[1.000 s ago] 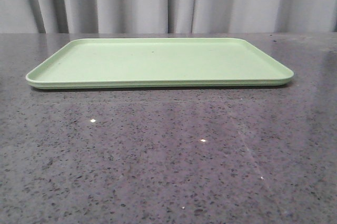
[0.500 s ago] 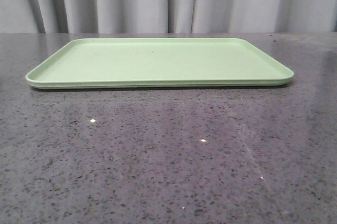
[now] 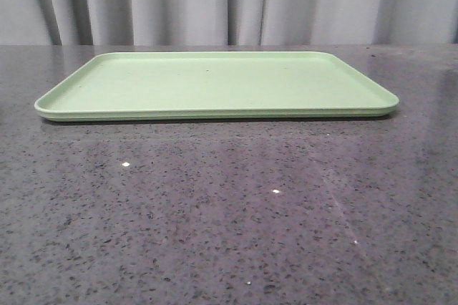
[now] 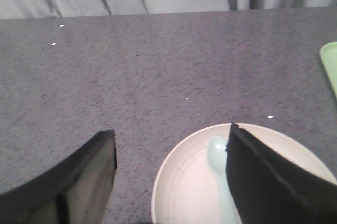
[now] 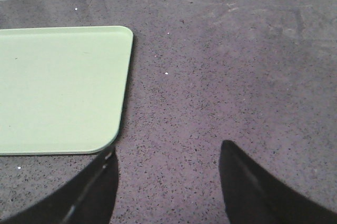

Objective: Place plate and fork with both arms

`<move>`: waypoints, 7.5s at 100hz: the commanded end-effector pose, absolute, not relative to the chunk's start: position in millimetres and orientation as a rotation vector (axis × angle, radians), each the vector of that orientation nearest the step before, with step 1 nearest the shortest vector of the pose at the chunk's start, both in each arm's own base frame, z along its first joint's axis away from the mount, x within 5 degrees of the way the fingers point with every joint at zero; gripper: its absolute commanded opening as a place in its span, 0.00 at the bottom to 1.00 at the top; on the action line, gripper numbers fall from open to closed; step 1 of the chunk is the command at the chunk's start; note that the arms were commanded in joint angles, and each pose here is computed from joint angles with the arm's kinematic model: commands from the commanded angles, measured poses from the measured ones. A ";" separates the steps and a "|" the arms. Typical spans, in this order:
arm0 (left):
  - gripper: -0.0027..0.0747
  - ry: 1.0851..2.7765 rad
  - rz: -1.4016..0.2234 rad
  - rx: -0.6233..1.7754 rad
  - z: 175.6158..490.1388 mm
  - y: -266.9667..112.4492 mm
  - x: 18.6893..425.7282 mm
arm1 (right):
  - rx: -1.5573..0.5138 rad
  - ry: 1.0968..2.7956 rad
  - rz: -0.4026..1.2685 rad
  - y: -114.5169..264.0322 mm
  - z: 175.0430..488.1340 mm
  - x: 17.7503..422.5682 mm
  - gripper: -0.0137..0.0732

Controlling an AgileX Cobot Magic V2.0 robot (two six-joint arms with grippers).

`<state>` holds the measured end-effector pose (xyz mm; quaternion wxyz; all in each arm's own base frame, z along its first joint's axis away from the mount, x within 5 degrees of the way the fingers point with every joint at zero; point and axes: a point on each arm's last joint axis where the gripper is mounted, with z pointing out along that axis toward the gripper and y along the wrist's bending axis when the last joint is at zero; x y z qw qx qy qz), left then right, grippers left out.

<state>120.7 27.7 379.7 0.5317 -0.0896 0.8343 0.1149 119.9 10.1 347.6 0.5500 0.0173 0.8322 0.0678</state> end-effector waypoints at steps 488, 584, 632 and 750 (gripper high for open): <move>0.01 2.225 -0.648 -0.232 334.2 -94.0 336.7 | 0.032 1.955 0.149 9.6 356.9 120.2 0.66; 0.10 2.283 -0.754 -0.291 283.7 -149.0 361.0 | 0.032 1.959 0.150 9.7 356.3 120.1 0.66; 0.39 2.289 -0.730 -0.248 289.7 -146.6 356.7 | 0.032 1.959 0.150 9.7 356.3 120.1 0.66; 0.39 2.056 -0.424 0.121 360.3 -66.2 170.2 | -0.269 2.148 0.351 77.3 418.1 208.8 0.66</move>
